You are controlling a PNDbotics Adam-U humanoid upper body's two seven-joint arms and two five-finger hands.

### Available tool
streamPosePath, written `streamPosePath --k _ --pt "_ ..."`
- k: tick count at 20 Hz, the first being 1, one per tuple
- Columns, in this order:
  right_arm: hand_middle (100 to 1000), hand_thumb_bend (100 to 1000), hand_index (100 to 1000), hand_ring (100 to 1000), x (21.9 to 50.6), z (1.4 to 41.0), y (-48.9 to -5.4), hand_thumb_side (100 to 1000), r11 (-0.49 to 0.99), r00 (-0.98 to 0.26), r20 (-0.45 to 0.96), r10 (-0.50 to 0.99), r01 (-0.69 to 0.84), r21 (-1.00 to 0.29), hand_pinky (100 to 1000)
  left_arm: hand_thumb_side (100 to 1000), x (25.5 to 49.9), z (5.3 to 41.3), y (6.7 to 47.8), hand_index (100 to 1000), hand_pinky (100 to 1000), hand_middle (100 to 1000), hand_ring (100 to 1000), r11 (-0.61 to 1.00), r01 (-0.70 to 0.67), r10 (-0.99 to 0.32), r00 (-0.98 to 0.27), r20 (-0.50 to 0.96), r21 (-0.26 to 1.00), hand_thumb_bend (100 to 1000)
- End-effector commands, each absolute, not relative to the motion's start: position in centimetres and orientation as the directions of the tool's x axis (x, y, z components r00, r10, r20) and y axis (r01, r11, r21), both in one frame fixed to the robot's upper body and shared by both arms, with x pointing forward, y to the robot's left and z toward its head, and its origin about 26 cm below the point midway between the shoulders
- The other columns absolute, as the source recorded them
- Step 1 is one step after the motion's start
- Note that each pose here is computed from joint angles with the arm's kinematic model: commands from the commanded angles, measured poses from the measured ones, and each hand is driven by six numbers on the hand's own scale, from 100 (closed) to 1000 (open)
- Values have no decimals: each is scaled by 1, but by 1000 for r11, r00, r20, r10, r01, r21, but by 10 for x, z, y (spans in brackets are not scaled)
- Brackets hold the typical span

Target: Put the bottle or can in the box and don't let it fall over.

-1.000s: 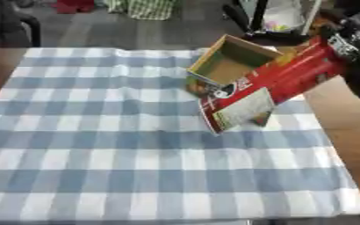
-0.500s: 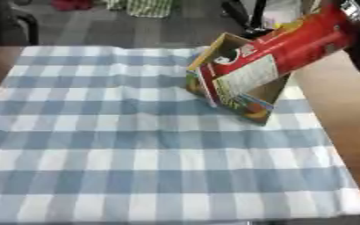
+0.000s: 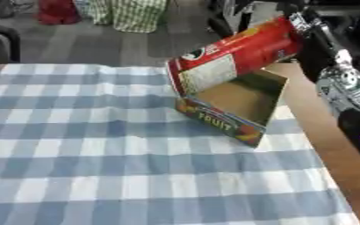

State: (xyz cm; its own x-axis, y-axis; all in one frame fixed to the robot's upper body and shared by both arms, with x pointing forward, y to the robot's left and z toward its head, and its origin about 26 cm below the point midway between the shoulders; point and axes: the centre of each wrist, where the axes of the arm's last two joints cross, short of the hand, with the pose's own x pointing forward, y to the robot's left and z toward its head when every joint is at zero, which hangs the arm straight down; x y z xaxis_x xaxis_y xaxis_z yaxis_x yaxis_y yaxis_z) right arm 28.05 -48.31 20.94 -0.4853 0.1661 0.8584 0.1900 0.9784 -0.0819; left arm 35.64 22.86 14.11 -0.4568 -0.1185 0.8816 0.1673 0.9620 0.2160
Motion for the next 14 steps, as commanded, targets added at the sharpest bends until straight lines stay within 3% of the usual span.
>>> streamPosePath --k 1,5,7,9,10,11,12,13,14 --pt "373 100 954 568 274 221 -502 470 957 -503 838 212 279 -75 327 879 357 155 223 915 835 711 866 954 190 -109 -499 860 231 416" --pt "376 100 945 573 264 200 -525 470 911 -456 867 203 413 4 337 889 358 158 221 915 835 711 867 953 196 -105 -506 856 232 447" --pt "415 100 949 608 259 190 -533 470 884 -436 879 192 465 38 383 889 358 159 220 915 835 711 867 952 198 -103 -508 855 232 447" --pt "484 100 956 700 257 180 -537 470 863 -410 893 183 501 54 481 890 358 159 219 915 835 711 867 952 198 -102 -509 855 232 446" --pt "574 100 972 796 257 175 -538 470 858 -394 900 185 512 48 584 890 358 159 219 915 835 711 867 952 199 -101 -509 855 232 445" --pt "605 100 980 827 257 172 -538 470 856 -379 906 191 516 36 613 890 358 159 219 915 835 711 867 952 200 -101 -510 854 232 445" --pt "690 100 1000 929 257 168 -538 470 855 -363 910 200 519 19 698 890 358 159 218 915 835 711 867 951 202 -101 -511 854 233 445" --pt "722 100 1000 976 258 164 -538 470 855 -349 912 215 519 -3 745 890 358 160 218 915 835 711 867 951 203 -100 -512 853 233 445" --pt "790 100 1000 1000 259 162 -538 521 858 -341 910 236 513 -31 901 891 358 160 218 915 835 711 867 951 204 -99 -512 853 233 445"
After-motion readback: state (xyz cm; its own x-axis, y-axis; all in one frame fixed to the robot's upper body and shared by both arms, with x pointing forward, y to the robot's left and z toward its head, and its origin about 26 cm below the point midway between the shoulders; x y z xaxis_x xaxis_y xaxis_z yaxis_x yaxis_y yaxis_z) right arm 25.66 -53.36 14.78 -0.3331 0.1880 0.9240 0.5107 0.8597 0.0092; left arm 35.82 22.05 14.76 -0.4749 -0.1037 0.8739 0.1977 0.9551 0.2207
